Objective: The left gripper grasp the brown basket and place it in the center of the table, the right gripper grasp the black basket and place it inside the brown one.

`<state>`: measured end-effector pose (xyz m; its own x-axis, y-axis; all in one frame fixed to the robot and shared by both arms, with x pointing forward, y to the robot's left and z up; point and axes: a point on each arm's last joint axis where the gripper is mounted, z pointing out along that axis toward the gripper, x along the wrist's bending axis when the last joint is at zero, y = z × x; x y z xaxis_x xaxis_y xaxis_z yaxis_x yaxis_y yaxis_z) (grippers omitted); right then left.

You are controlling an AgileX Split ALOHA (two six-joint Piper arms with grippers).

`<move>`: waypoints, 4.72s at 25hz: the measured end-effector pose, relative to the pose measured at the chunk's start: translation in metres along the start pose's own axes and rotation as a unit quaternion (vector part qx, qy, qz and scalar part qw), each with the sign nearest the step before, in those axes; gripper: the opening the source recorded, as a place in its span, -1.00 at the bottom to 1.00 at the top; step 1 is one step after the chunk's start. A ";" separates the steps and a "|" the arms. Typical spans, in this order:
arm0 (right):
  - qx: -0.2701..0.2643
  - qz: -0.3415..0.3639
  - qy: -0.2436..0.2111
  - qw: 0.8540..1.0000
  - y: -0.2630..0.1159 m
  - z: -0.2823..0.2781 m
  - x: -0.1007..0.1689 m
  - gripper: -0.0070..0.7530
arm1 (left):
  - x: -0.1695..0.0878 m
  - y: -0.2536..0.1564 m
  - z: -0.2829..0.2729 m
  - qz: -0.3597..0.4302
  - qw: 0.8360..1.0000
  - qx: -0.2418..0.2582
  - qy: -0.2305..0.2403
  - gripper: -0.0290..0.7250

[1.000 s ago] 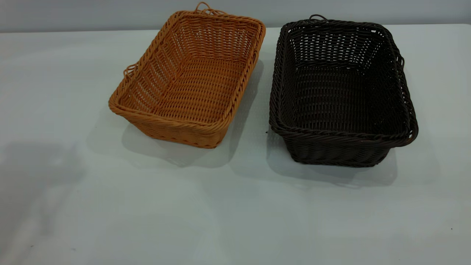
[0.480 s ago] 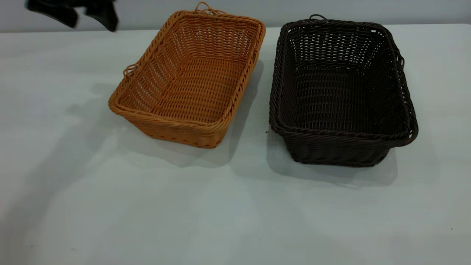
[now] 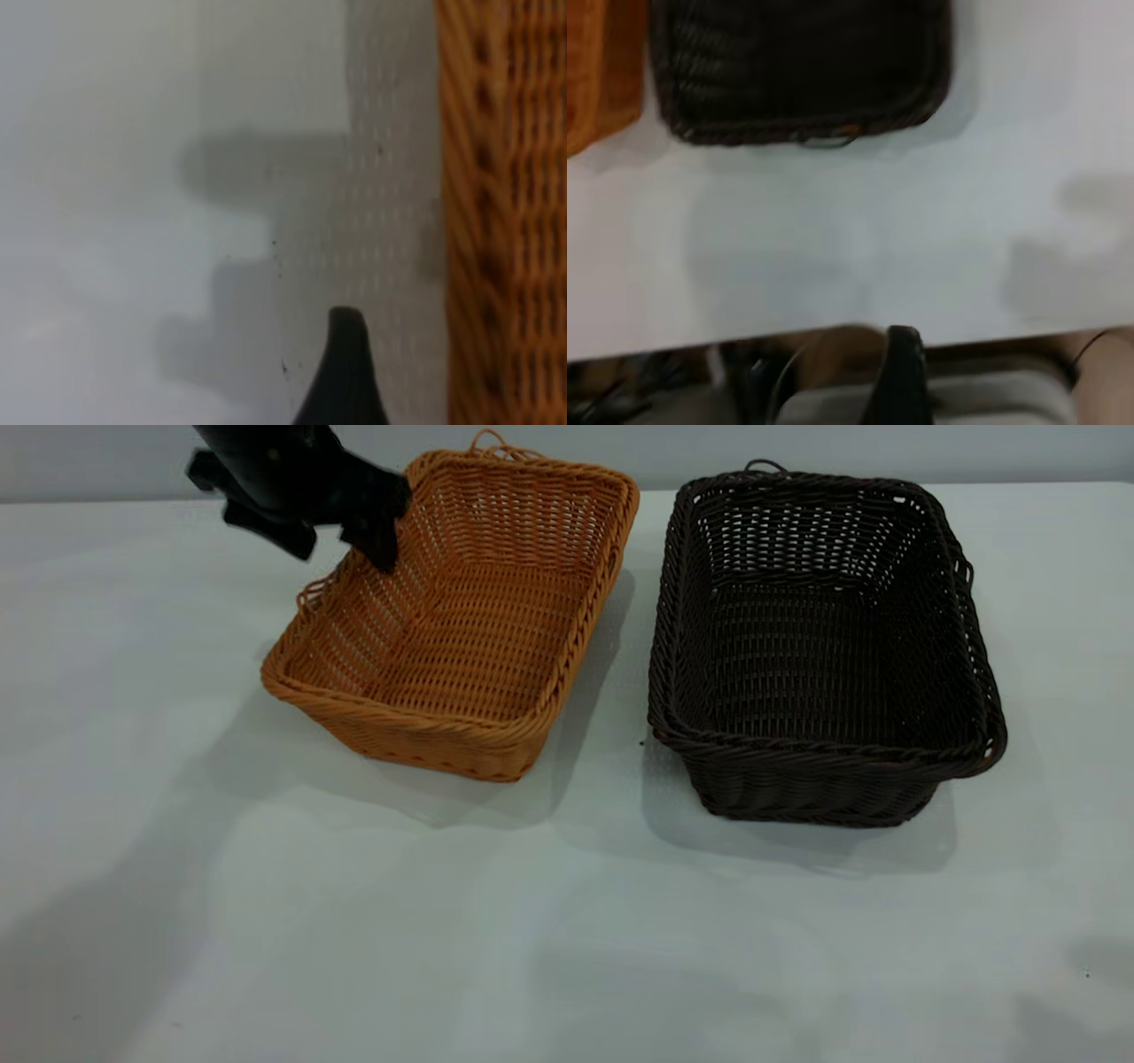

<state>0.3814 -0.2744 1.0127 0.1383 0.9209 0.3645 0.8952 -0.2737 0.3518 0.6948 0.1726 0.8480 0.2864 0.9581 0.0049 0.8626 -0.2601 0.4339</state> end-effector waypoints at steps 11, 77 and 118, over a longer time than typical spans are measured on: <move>0.114 0.126 0.103 0.980 0.026 0.080 0.012 0.53 | -0.008 0.003 0.043 0.017 1.000 0.004 -0.004 -0.48; -0.006 0.132 0.156 0.979 0.164 0.074 -0.113 -0.77 | -0.182 0.011 -0.063 0.528 0.840 -0.036 -0.124 0.46; 0.185 -0.061 0.093 0.976 0.101 0.212 0.039 -0.21 | -0.010 0.065 -0.186 0.165 0.984 -0.063 0.005 0.53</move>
<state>0.5669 -0.2077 0.8799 -0.0271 0.8646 0.5017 0.9968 -0.0143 0.0784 0.6705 0.1684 1.0436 0.5378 0.8253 0.1719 0.6652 -0.5407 0.5150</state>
